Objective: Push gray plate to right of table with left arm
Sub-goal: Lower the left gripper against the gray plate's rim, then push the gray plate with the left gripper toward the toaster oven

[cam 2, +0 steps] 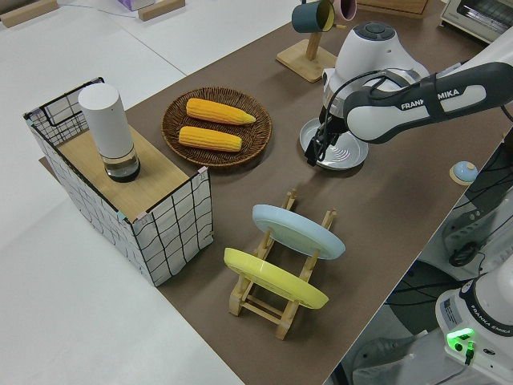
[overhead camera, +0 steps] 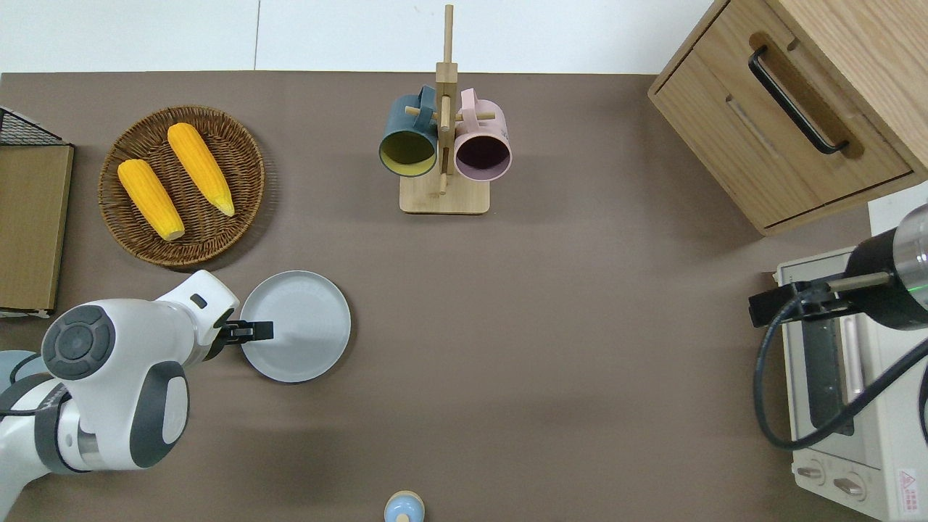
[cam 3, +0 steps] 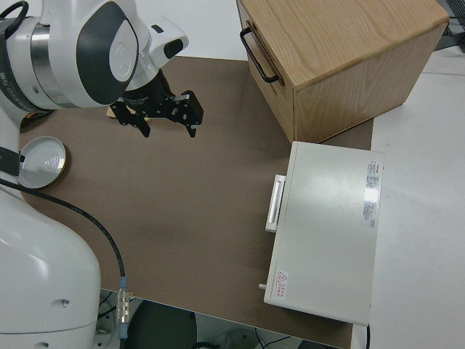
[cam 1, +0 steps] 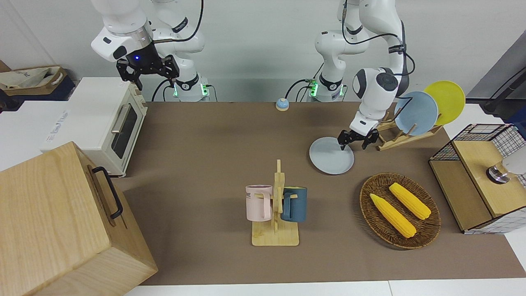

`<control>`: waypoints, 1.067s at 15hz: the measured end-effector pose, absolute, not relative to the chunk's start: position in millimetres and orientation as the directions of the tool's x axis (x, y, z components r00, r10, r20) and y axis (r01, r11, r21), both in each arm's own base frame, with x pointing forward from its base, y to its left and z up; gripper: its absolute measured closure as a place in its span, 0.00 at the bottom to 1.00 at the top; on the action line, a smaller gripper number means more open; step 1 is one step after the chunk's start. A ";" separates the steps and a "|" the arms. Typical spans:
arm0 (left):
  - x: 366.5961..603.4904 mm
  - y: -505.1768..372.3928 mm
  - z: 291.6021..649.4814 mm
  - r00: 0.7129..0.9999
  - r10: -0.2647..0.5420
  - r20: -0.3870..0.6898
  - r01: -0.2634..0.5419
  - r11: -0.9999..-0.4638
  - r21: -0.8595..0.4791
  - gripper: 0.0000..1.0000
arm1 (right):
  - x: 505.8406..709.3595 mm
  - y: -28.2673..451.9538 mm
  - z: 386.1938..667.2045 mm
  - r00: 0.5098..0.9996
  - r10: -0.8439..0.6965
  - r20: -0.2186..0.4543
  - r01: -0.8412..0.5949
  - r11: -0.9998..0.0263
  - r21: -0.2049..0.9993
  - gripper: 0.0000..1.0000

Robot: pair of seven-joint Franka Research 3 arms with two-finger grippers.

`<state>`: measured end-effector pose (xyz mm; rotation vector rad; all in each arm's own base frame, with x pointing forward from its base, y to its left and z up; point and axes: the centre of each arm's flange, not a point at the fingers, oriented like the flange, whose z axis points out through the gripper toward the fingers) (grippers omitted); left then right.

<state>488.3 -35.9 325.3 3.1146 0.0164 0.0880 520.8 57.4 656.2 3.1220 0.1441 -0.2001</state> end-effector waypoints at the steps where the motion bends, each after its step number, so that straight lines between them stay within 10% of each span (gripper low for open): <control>1: 489.0 -35.9 319.8 0.998 0.012 0.055 0.010 -1.000 0.026 0.01 | 520.8 57.4 656.2 0.988 0.091 -0.128 0.092 -0.996 0.004 0.01; 13: 490.1 -35.9 300.2 0.999 0.012 0.032 0.011 -1.000 0.026 0.11 | 520.8 57.4 656.2 0.988 0.091 -0.128 0.092 -0.996 0.004 0.01; 16: 490.0 -35.9 298.5 1.000 0.012 0.028 0.011 -1.000 0.026 0.41 | 520.8 57.4 656.2 0.988 0.091 -0.128 0.092 -0.996 0.004 0.01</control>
